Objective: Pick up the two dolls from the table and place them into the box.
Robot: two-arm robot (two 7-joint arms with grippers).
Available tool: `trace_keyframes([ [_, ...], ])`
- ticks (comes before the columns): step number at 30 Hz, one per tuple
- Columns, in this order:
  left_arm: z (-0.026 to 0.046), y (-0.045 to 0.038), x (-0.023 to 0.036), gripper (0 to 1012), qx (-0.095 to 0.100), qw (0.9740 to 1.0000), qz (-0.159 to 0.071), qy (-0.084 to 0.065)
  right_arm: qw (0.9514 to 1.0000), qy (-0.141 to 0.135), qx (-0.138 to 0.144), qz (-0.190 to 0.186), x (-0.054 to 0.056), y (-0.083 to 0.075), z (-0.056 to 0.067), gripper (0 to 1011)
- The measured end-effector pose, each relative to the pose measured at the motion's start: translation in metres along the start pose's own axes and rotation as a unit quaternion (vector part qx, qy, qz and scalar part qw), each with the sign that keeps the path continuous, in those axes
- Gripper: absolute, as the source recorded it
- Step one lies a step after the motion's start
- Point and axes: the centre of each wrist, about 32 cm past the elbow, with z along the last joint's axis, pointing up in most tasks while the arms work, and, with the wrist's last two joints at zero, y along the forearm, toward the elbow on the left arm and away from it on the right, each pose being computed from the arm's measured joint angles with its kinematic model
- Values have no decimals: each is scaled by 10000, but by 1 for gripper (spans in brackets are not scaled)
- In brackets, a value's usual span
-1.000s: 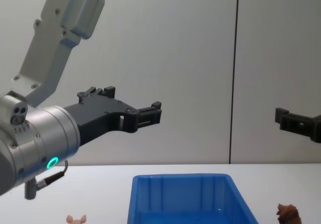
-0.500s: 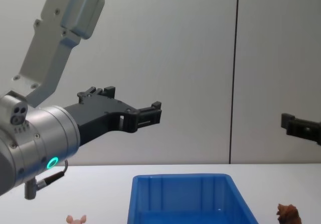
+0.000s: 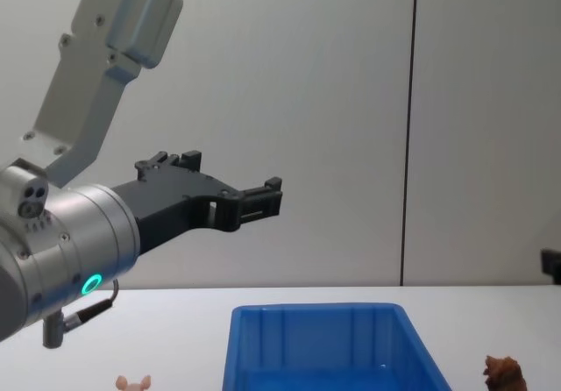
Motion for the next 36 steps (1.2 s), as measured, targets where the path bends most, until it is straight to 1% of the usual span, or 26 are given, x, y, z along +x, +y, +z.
trace_keyframes([
  [2,0,0,0,1001,0,10000,0,0,10000,-16,-90,-1,31,-3,-7,1001],
  [5,0,0,0,1001,0,10000,0,0,9995,-55,-307,19,106,-6,-30,1001],
  [6,0,0,0,1001,0,10000,0,0,9995,-55,-307,19,106,-6,-30,1001],
  [9,0,0,0,1001,-1,10000,0,0,9986,-89,-523,80,168,2,-63,1001],
  [14,0,0,0,1001,0,10000,0,0,9967,-104,-785,163,234,34,-124,1001],
  [19,0,0,0,1001,0,10000,0,0,9952,-93,-954,222,266,67,-178,1001],
  [21,0,0,0,1001,0,10000,0,0,9938,-70,-1079,255,284,96,-222,1001],
  [26,0,0,0,1001,0,10000,0,0,9921,-27,-1219,280,303,126,-271,1001],
  [28,0,0,0,1001,-1,10000,0,0,9906,24,-1335,296,321,150,-314,1001],
  [36,0,0,0,1001,0,10000,0,0,9869,207,-1566,334,359,199,-408,1001],
])
